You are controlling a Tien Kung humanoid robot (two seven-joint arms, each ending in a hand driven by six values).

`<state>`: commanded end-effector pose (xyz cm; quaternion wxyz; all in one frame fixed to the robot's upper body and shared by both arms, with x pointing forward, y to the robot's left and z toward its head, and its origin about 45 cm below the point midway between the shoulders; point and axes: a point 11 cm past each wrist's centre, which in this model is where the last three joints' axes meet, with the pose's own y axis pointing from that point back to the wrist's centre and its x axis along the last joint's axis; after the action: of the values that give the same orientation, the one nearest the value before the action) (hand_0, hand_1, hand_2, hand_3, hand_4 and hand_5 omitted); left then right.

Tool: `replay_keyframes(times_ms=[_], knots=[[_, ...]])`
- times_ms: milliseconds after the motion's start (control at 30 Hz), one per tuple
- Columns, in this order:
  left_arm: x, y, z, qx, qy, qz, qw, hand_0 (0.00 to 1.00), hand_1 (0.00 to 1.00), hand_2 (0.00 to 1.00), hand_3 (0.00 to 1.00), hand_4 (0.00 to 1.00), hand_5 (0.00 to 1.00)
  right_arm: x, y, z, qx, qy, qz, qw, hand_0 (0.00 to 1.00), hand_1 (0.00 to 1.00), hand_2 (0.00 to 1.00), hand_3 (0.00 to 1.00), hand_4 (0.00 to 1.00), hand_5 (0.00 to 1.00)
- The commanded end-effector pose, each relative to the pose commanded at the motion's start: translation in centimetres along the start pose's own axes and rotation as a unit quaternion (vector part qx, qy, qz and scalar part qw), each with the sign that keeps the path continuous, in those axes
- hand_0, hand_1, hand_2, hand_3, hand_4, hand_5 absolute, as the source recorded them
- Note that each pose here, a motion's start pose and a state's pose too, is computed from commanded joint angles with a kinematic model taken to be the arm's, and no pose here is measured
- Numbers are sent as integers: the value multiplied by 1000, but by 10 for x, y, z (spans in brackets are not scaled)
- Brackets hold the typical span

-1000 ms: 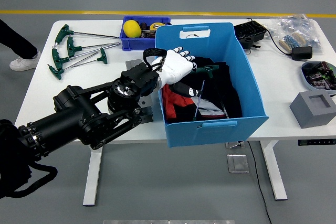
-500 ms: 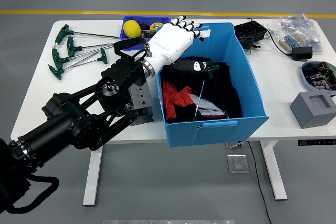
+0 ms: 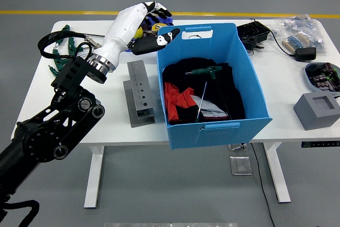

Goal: Lift tool from toolbox,place it in box,lift tool from toolbox,place it in box

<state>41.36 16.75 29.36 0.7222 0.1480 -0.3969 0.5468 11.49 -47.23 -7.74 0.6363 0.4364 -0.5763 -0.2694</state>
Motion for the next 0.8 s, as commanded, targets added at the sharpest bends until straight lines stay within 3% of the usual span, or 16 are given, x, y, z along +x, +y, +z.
replay_keyframes(times_ms=[233, 267, 367, 500, 567, 667, 800], knots=[[13, 21, -30, 43, 69, -24, 996, 353, 534, 598, 633, 769, 597, -3, 0, 5, -4, 2, -3, 1000, 617, 624, 682, 549, 804, 641], [15, 23, -34, 50, 78, -23, 995, 355, 541, 607, 618, 747, 554, -3, 0, 5, -3, 2, -3, 1000, 619, 620, 682, 549, 803, 640], [23, 33, -48, 69, 102, -12, 992, 355, 541, 607, 618, 747, 554, -3, 0, 5, -3, 2, -3, 1000, 619, 620, 682, 549, 803, 640], [38, 58, -85, 125, 157, 25, 979, 349, 539, 604, 621, 741, 546, -3, 0, 4, -1, -1, -3, 1000, 620, 619, 682, 548, 802, 638], [48, 75, -108, 161, 187, 52, 968, 349, 539, 604, 621, 741, 546, -2, 0, 4, -2, -4, -2, 1000, 620, 619, 682, 548, 802, 638], [55, 94, -128, 188, 220, 79, 954, 341, 528, 590, 618, 740, 542, -3, 0, 6, -3, -4, -2, 1000, 620, 619, 682, 549, 800, 634], [59, 116, -146, 217, 226, 103, 944, 341, 528, 590, 618, 740, 542, -4, 0, 8, -5, -4, -3, 1000, 620, 619, 682, 549, 800, 634]])
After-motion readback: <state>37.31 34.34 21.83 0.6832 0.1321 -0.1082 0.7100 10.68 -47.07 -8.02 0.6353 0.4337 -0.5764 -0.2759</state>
